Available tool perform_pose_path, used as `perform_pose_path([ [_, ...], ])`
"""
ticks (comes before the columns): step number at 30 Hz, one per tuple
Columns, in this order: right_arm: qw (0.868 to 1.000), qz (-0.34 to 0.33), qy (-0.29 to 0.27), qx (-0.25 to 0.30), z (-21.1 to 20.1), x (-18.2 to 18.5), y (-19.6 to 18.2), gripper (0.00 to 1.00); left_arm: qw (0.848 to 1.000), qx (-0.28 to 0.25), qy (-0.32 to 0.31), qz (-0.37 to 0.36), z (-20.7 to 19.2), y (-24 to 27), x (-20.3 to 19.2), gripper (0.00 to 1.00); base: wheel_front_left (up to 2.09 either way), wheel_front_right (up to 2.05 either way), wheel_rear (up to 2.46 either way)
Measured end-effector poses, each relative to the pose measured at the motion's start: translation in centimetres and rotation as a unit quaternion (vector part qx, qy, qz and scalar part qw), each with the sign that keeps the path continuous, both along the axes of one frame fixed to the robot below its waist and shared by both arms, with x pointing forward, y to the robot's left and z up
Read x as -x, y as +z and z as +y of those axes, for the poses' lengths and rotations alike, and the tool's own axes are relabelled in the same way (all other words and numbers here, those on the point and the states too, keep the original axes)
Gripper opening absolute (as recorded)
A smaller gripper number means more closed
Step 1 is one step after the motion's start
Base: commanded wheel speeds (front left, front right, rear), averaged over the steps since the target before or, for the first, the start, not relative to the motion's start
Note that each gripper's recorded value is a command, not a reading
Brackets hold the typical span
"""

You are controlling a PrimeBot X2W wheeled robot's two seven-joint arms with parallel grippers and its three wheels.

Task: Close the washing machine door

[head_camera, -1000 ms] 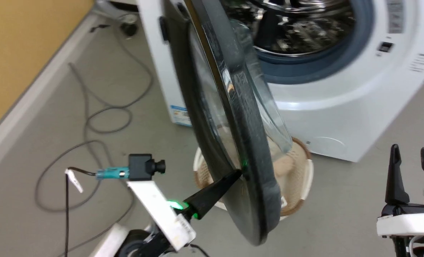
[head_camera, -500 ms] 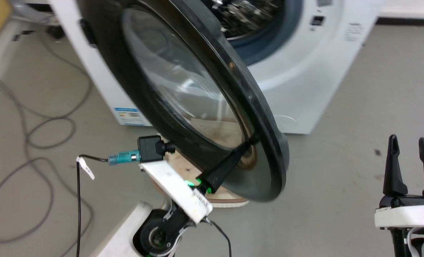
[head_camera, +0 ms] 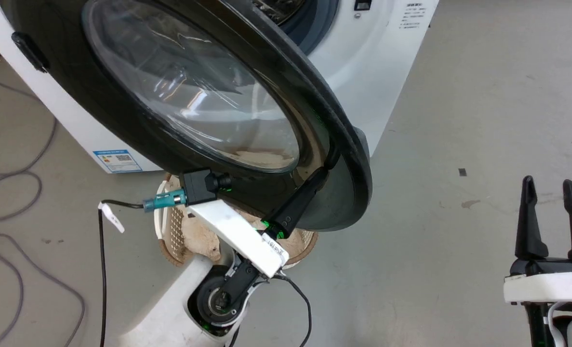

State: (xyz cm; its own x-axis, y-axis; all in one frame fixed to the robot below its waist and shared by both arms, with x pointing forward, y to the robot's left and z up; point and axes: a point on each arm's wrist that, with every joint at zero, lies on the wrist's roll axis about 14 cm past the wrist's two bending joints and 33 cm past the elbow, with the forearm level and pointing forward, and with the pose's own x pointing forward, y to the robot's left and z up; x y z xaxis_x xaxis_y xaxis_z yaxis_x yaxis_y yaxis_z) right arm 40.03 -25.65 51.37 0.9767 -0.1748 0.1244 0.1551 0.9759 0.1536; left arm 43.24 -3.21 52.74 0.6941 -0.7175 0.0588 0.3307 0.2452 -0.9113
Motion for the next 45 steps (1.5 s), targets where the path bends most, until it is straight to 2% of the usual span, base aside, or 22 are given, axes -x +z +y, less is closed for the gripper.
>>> perform_pose_path([
  [3,1.000,-0.006,-0.004,-0.007,-0.2,0.2,0.3,1.00,1.000,-0.007,0.013,-0.018,0.4,0.4,0.1,0.00,0.00,0.00,0.00],
  [7,1.000,-0.008,0.002,-0.010,0.2,0.3,0.4,1.00,0.996,-0.042,0.043,-0.061,2.1,0.7,0.2,0.00,0.00,0.00,0.00],
  [9,1.000,-0.010,0.007,-0.011,0.5,0.3,0.6,1.00,0.991,-0.066,0.069,-0.094,3.4,0.9,0.1,0.00,0.00,0.00,0.00],
  [11,1.000,-0.012,0.011,-0.012,0.8,0.3,0.7,1.00,0.980,-0.113,0.094,-0.136,5.1,0.7,-0.1,0.00,0.00,0.00,0.00],
  [14,1.000,-0.016,0.016,-0.010,1.1,0.4,1.0,1.00,0.950,-0.205,0.139,-0.190,8.3,0.4,-1.2,0.00,0.00,0.00,0.00],
  [18,1.000,-0.021,0.020,-0.005,1.4,0.2,1.4,1.00,0.888,-0.270,0.264,-0.260,13.2,4.7,-3.0,0.00,0.00,0.00,0.00],
  [21,0.999,-0.029,0.022,-0.005,1.6,0.1,2.0,1.00,0.837,-0.333,0.321,-0.292,15.8,5.9,-2.4,0.00,0.00,0.00,0.00],
  [23,0.999,-0.033,0.023,-0.003,1.6,0.1,2.3,1.00,0.813,-0.356,0.355,-0.293,17.5,6.2,-1.8,0.00,0.00,0.00,0.00],
  [24,0.999,-0.035,0.024,0.000,1.7,0.0,2.4,1.00,0.802,-0.360,0.378,-0.292,18.6,6.7,-1.5,0.12,0.00,0.00,0.00],
  [25,0.999,-0.035,0.027,0.005,1.9,-0.1,2.5,1.00,0.790,-0.362,0.396,-0.296,19.4,7.4,-1.1,0.87,0.00,0.00,0.00],
  [26,0.999,-0.036,0.030,0.010,2.1,-0.1,2.7,1.00,0.776,-0.373,0.411,-0.301,20.3,7.8,-0.8,1.00,0.00,0.00,0.00],
  [27,0.999,-0.038,0.032,0.015,2.3,-0.2,2.9,0.91,0.760,-0.388,0.422,-0.306,21.1,8.1,-0.4,1.00,0.00,0.00,0.00],
  [29,0.998,-0.045,0.036,0.026,2.6,-0.4,3.5,0.42,0.735,-0.413,0.444,-0.303,22.7,8.0,0.5,1.00,0.00,0.00,0.00],
  [31,0.997,-0.058,0.038,0.030,2.8,-0.7,4.4,0.00,0.717,-0.426,0.468,-0.294,23.9,8.0,1.6,1.00,0.00,0.00,0.00],
  [34,0.995,-0.078,0.048,0.044,3.6,-1.1,5.8,0.00,0.688,-0.459,0.485,-0.285,25.5,7.4,3.2,1.00,0.00,0.00,0.00],
  [36,0.993,-0.097,0.052,0.049,4.0,-1.5,7.1,0.00,0.676,-0.473,0.495,-0.271,26.8,6.8,4.0,1.00,0.00,0.00,0.00],
  [41,0.983,-0.160,0.070,0.059,5.6,-2.3,11.4,0.00,0.670,-0.486,0.504,-0.246,28.1,5.5,5.6,1.00,0.00,0.00,0.00],
  [45,0.969,-0.215,0.109,0.062,8.6,-2.6,15.0,0.00,0.667,-0.499,0.500,-0.237,28.3,4.7,6.3,1.00,0.00,0.00,0.00],
])
